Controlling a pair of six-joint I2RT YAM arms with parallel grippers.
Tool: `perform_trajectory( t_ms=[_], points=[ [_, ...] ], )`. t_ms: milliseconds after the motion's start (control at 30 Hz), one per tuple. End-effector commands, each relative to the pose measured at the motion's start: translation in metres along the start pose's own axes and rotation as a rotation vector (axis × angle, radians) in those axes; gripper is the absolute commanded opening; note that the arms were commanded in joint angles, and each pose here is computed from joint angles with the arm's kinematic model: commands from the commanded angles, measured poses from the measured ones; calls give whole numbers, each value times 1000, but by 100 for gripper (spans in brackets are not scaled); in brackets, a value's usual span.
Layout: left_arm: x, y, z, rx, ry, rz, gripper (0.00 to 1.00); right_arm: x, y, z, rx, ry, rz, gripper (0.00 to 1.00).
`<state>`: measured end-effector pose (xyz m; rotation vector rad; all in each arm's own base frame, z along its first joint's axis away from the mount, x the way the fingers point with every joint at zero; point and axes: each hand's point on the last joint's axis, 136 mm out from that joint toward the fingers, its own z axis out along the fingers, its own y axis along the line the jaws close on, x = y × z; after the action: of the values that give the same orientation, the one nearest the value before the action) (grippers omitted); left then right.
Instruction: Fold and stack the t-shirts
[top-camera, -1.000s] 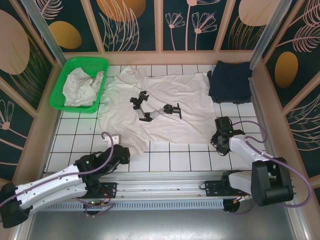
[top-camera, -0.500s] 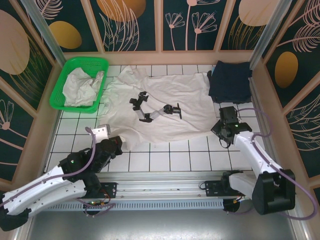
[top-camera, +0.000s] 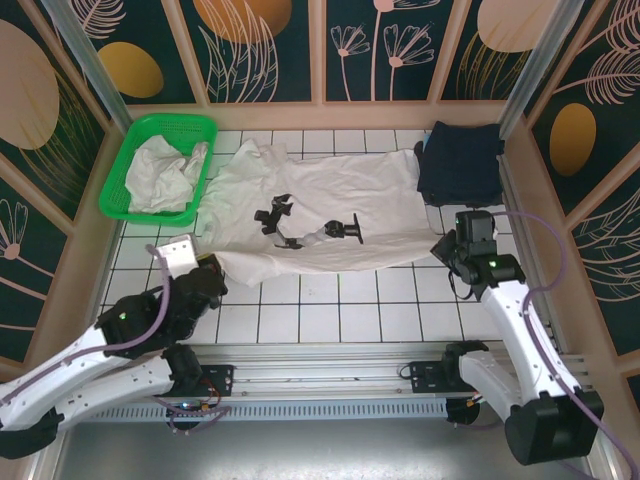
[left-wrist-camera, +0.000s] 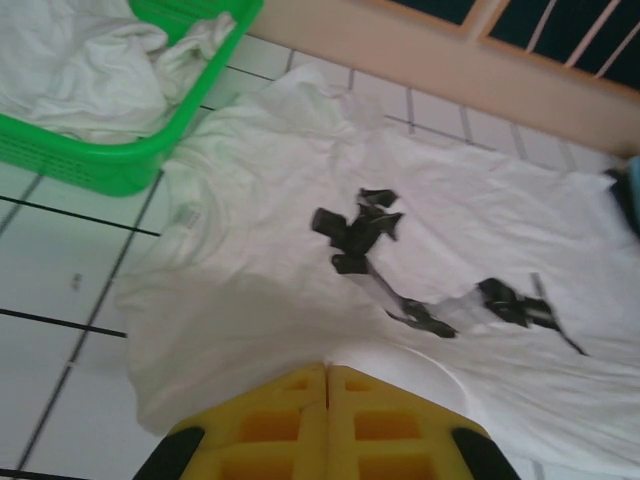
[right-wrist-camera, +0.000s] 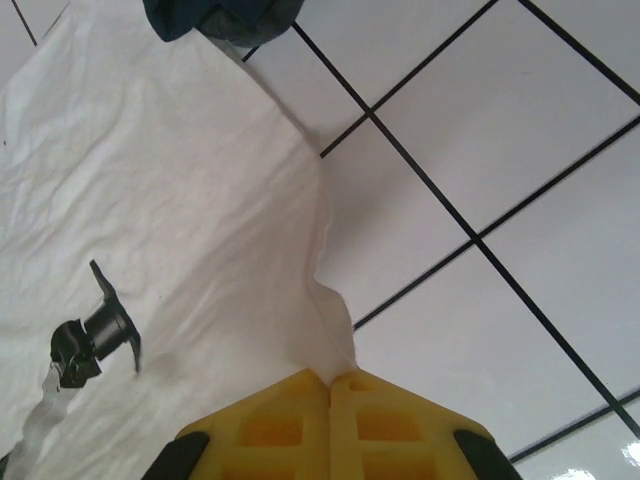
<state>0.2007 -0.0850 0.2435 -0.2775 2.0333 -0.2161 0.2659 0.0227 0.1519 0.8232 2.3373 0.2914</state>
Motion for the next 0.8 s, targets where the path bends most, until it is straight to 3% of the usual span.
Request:
perform_trajectory(
  t_ms=[0,133,400,767],
  points=[
    [-29,9,-2,-117,-122,74,0,-19,30,16,-73,-15,-40,0],
    [-34,2,27,-225,-88,147,0,-32,47,42,-70,-1,-65,0],
    [-27,-8,115,-183,54,172,0,-47,54,80,-21,11,-96,0],
    [-18,-7,187,-201,164,220,0,-65,54,120,29,23,-125,0]
  ],
)
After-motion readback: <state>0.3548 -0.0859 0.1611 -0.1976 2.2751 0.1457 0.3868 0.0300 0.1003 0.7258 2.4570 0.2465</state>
